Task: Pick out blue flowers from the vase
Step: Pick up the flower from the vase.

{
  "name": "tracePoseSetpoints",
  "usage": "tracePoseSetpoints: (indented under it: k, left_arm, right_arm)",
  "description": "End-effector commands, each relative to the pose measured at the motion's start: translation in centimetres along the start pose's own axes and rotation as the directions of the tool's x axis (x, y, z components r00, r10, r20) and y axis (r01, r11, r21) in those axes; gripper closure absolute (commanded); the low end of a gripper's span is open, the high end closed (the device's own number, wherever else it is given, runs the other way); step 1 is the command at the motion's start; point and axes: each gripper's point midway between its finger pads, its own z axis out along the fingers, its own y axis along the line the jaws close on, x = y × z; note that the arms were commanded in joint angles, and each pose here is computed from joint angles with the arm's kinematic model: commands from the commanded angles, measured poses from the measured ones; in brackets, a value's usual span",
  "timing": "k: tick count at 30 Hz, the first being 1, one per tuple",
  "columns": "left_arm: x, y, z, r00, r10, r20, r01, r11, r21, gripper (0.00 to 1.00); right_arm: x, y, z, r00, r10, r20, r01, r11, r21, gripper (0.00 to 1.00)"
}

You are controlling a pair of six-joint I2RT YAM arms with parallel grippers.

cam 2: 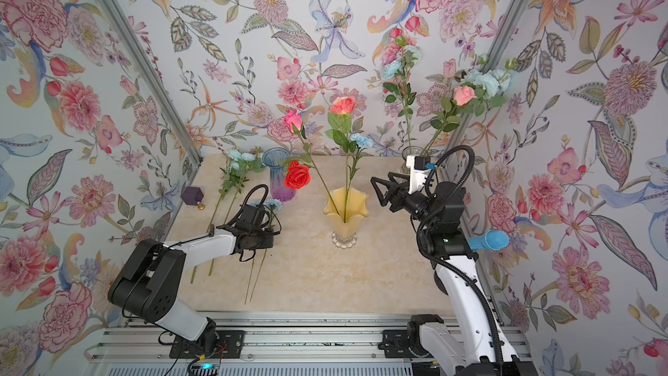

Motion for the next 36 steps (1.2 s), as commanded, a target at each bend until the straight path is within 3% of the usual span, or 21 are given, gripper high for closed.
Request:
tracePoseSetpoints:
  k: [1, 6, 9, 11, 13, 14, 18, 20, 23, 30, 33, 36]
  left_arm:
    - [-0.1, 0.7, -0.1, 0.999, -0.037, 0.016, 0.038, 0.999, -0.018, 0.99]
    - [-1.9, 0.1, -1.6, 0.995, -0.046, 0.088, 0.046, 0.999, 0.006, 0.65]
    - [-4.2, -0.7, -3.7, 0.983, -0.057, 0.175, 0.05, 0.998, 0.045, 0.55]
    - [-6.5, -1.4, -6.1, 0.956, -0.069, 0.287, 0.048, 0.996, 0.079, 0.53]
    - [-9.0, -1.5, -9.3, 0.897, -0.094, 0.432, 0.055, 0.993, 0.101, 0.52]
    - [-10.3, -1.4, -11.2, 0.848, -0.122, 0.515, 0.068, 0.99, 0.122, 0.51]
    - [-12.8, -0.3, -17.2, 0.609, -0.222, 0.761, 0.099, 0.974, 0.206, 0.44]
    - [-12.7, 0.3, -18.6, 0.523, -0.257, 0.813, 0.102, 0.966, 0.239, 0.43]
    - [-11.9, 0.3, -19.5, 0.451, -0.272, 0.85, 0.064, 0.96, 0.273, 0.41]
    - [-9.6, 0.0, -19.2, 0.461, -0.236, 0.855, -0.015, 0.962, 0.273, 0.41]
    - [-9.5, -0.3, -19.9, 0.442, -0.251, 0.861, -0.034, 0.955, 0.296, 0.41]
    - [-9.4, -0.9, -20.0, 0.448, -0.253, 0.858, -0.059, 0.949, 0.311, 0.41]
  right_arm:
    - [-0.3, 0.4, -0.1, 1.0, 0.004, 0.015, -0.004, 1.0, -0.028, 0.23]
    - [-0.2, 0.1, -0.2, 1.0, 0.003, 0.014, -0.003, 1.0, -0.019, 0.23]
    - [0.2, -0.8, -0.1, 1.0, -0.003, 0.009, 0.003, 1.0, 0.006, 0.23]
    - [0.5, -1.7, -0.2, 1.0, -0.002, 0.014, 0.001, 1.0, 0.025, 0.24]
    - [0.8, -2.9, -0.3, 1.0, 0.004, 0.03, -0.005, 0.999, 0.043, 0.25]
    - [1.1, -3.5, -0.2, 0.999, 0.013, 0.033, -0.014, 0.999, 0.048, 0.25]
    - [2.2, -5.1, 0.7, 0.999, 0.044, 0.024, -0.045, 0.998, 0.033, 0.29]
    - [2.8, -5.4, 1.4, 0.999, 0.053, 0.01, -0.053, 0.999, 0.012, 0.33]
    - [3.8, -5.0, 2.7, 0.998, 0.046, -0.031, -0.047, 0.998, -0.032, 0.37]
    - [6.7, -2.8, 7.0, 0.981, -0.039, -0.189, 0.031, 0.998, -0.045, 0.48]
    - [7.2, -2.3, 8.6, 0.976, -0.046, -0.214, 0.043, 0.999, -0.02, 0.55]
    - [7.5, -2.6, 9.6, 0.978, -0.024, -0.209, 0.032, 0.999, 0.035, 0.62]
